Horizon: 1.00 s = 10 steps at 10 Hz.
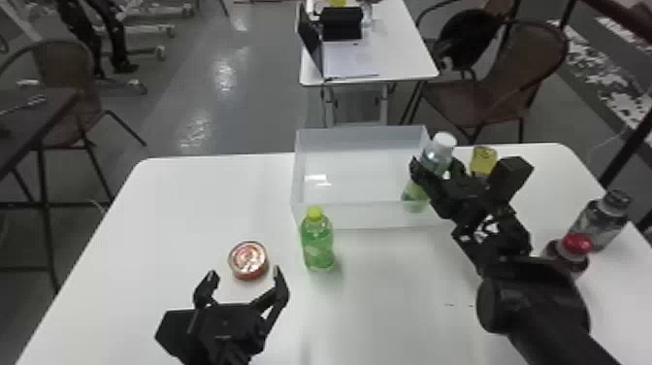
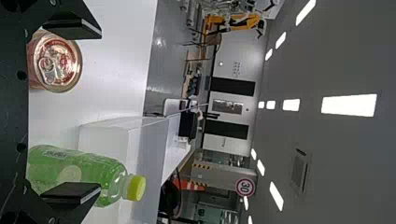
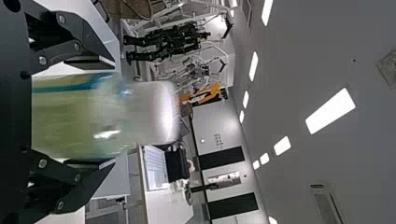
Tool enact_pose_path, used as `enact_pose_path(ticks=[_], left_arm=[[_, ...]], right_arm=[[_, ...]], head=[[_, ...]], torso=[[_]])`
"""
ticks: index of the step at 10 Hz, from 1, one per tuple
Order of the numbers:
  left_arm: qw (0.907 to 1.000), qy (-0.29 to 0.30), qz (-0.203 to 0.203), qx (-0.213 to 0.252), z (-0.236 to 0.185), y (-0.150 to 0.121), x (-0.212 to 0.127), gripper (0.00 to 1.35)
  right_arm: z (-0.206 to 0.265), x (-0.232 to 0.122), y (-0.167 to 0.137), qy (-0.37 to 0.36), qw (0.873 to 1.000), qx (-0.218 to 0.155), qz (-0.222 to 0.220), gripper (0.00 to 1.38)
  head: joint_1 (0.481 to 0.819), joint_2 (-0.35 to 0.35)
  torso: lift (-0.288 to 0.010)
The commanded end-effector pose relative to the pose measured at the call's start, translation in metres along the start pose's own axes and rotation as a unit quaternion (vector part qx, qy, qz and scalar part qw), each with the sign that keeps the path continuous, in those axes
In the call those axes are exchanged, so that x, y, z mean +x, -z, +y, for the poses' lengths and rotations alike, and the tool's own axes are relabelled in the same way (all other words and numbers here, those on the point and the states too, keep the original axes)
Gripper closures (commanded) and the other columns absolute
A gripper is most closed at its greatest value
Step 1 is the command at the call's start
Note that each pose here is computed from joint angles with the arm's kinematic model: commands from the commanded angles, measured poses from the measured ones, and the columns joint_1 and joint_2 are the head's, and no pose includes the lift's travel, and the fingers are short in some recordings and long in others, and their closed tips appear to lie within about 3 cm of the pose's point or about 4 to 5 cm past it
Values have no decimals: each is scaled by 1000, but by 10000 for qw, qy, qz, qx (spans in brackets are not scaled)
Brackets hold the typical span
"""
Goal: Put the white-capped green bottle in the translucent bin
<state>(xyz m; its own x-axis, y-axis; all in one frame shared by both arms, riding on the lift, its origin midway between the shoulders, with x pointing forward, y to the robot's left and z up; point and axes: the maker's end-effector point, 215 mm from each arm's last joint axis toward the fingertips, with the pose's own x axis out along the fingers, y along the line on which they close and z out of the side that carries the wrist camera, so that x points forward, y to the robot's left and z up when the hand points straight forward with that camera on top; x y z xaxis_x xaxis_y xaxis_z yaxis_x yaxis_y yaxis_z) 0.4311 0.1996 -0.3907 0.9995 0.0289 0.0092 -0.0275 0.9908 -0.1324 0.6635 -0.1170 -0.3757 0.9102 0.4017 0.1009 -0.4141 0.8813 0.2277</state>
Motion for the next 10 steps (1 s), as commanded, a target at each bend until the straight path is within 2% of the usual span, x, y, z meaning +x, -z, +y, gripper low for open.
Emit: enact_pose_path(ticks=[1,3,5,6,7,8,10], left_arm=[[10000,6,2,-16,-1,0,0,148],[10000,20,-36,6,0,-2,1,148],[9999,32,-98,24,0,-6,0,148],[9999,27,-124,31,1,-7,0,148],[9999,37,-121,17,-1,-7,0,148],[9999,28,-121,2,-2,-7,-1,148],[9999,27,-157,-12,-1,-9,-1,148]], right_arm=[[1,-2,7,2,10000,21,73,-2],[3,-1,4,-7,10000,-9,27,-2],[30,-5,-12,-248,9996,-67,-137,-2],[41,-13,-26,-320,9987,-302,-274,-2],[54,-24,-24,-418,9990,-92,-122,-2],[67,-43,-23,-451,9989,-130,-78,-2],[78,-93,-8,-249,9995,162,103,-2]], head=[[695,83],[695,84],[695,87],[695,97],[695,107],[695,111],[695,124]], torso=[[-80],[-80],[-80],[-80],[-80],[-80],[-80]])
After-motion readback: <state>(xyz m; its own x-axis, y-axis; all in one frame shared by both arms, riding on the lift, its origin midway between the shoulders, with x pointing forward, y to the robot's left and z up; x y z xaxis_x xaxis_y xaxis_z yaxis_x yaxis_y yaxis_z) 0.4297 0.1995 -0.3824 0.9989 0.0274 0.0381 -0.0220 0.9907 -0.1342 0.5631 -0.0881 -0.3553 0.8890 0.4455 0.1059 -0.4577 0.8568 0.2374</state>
